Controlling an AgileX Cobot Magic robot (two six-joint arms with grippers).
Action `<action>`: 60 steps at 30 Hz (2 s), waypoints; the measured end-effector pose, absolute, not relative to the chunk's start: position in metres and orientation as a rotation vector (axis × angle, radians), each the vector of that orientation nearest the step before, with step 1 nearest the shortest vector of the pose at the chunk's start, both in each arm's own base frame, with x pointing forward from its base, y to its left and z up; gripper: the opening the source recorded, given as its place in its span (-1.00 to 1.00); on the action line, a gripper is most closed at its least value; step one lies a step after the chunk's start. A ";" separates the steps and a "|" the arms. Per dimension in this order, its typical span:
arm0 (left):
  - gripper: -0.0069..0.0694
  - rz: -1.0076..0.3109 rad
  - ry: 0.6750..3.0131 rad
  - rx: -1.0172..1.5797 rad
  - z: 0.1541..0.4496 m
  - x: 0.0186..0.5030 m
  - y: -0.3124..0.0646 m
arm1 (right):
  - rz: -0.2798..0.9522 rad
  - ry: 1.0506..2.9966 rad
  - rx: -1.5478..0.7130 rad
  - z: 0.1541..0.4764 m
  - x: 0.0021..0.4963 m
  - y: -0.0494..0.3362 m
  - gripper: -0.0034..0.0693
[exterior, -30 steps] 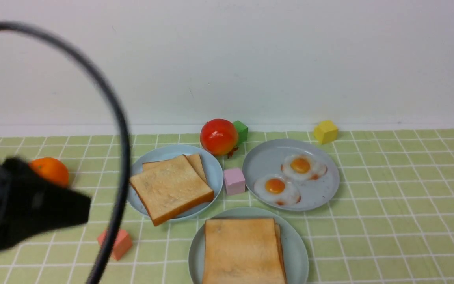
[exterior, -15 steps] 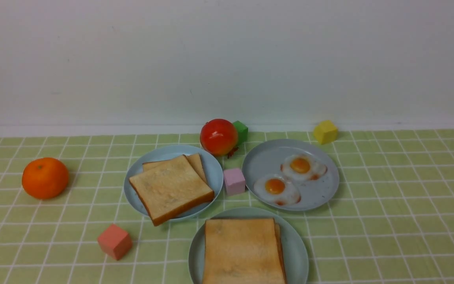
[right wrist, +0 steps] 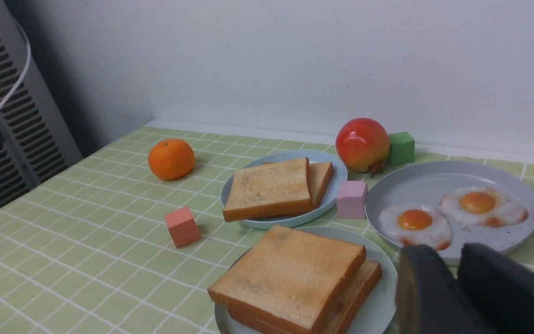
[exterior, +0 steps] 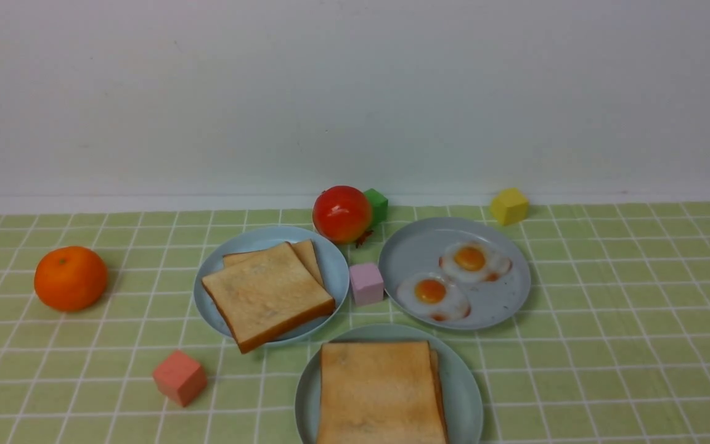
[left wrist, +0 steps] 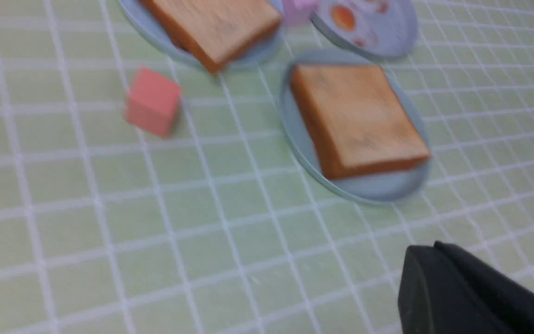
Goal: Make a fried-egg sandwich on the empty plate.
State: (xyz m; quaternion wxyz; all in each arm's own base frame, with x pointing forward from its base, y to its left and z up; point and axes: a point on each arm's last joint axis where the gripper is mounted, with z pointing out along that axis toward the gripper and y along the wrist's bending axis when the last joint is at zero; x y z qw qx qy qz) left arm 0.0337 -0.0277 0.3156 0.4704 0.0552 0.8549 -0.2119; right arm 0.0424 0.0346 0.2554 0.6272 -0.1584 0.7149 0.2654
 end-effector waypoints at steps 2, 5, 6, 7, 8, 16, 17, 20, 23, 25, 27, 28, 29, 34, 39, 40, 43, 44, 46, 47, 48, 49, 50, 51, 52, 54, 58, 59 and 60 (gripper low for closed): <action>-0.85 -0.438 1.998 0.137 0.313 0.035 -0.022 | 0.608 1.639 -0.363 0.255 0.042 0.035 -0.51; -0.85 -0.289 1.837 0.046 0.293 0.041 -0.011 | 0.608 1.639 -0.363 0.255 0.042 0.035 -0.50; -0.85 -0.263 1.800 0.005 0.283 0.043 -0.009 | 0.608 1.639 -0.363 0.255 0.042 0.035 -0.50; -0.85 -0.259 1.788 -0.003 0.284 0.043 -0.008 | 0.608 1.639 -0.363 0.255 0.042 0.035 -0.50; -0.85 -0.236 1.747 -0.065 0.265 0.044 -0.005 | 0.608 1.639 -0.363 0.255 0.042 0.035 -0.49; -0.85 -0.144 1.878 -0.203 0.173 0.052 0.002 | 0.608 1.640 -0.364 0.255 0.042 0.035 -0.48; -0.85 -0.129 1.899 -0.194 0.169 0.052 0.002 | 0.608 1.640 -0.364 0.255 0.042 0.035 -0.48; -0.85 -0.077 1.911 -0.128 0.168 0.051 0.003 | 0.609 1.644 -0.365 0.254 0.042 0.035 -0.46; -0.85 -0.056 1.913 -0.098 0.168 0.051 0.003 | 0.607 1.653 -0.366 0.251 0.043 0.035 -0.45; -0.85 -0.054 1.913 -0.096 0.168 0.051 0.003 | 0.607 1.661 -0.369 0.250 0.043 0.035 -0.45; -0.85 -0.052 1.913 -0.093 0.168 0.051 0.003 | 0.607 1.668 -0.372 0.249 0.043 0.035 -0.43; -0.85 -0.052 1.913 -0.093 0.168 0.051 0.003 | 0.607 1.668 -0.372 0.249 0.043 0.035 -0.43; -0.85 -0.052 1.913 -0.093 0.168 0.051 0.003 | 0.607 1.668 -0.372 0.249 0.043 0.035 -0.43; -0.84 -0.051 1.913 -0.092 0.168 0.051 0.003 | 0.607 1.669 -0.372 0.249 0.043 0.035 -0.41; -0.83 -0.050 1.913 -0.089 0.168 0.051 0.003 | 0.607 1.669 -0.372 0.249 0.043 0.035 -0.39; -0.83 -0.050 1.913 -0.089 0.168 0.051 0.003 | 0.607 1.669 -0.372 0.249 0.043 0.035 -0.39; -0.83 -0.050 1.913 -0.089 0.168 0.051 0.003 | 0.607 1.669 -0.372 0.249 0.043 0.035 -0.38; -0.83 -0.050 1.913 -0.089 0.168 0.051 0.003 | 0.607 1.669 -0.372 0.249 0.043 0.035 -0.38; -0.82 -0.050 1.913 -0.089 0.168 0.051 0.003 | 0.607 1.669 -0.372 0.249 0.043 0.035 -0.36; -0.82 -0.050 1.913 -0.089 0.168 0.051 0.003 | 0.607 1.669 -0.372 0.249 0.043 0.035 -0.36; -0.81 -0.050 1.913 -0.089 0.168 0.051 0.003 | 0.607 1.669 -0.372 0.249 0.043 0.035 -0.36; -0.81 -0.050 1.913 -0.089 0.168 0.051 0.003 | 0.607 1.669 -0.372 0.249 0.043 0.035 -0.35; -0.81 -0.050 1.913 -0.089 0.168 0.051 0.003 | 0.607 1.669 -0.372 0.249 0.043 0.035 -0.35; -0.81 -0.050 1.913 -0.089 0.168 0.051 0.003 | 0.607 1.669 -0.372 0.249 0.043 0.035 -0.34; -0.81 -0.050 1.913 -0.089 0.168 0.051 0.003 | 0.601 1.668 -0.375 0.249 0.043 0.035 -0.34; -0.81 -0.050 1.913 -0.089 0.168 0.051 0.003 | 0.567 1.662 -0.396 0.248 0.043 0.035 -0.34; -0.81 -0.050 1.913 -0.089 0.168 0.051 0.003 | 0.470 1.676 -0.407 0.246 0.046 0.031 -0.32; -0.81 -0.050 1.913 -0.089 0.168 0.051 0.003 | 0.434 1.698 -0.391 0.244 0.047 0.029 -0.32; -0.81 -0.050 1.913 -0.089 0.168 0.051 0.003 | 0.394 1.724 -0.366 0.242 0.048 0.027 -0.32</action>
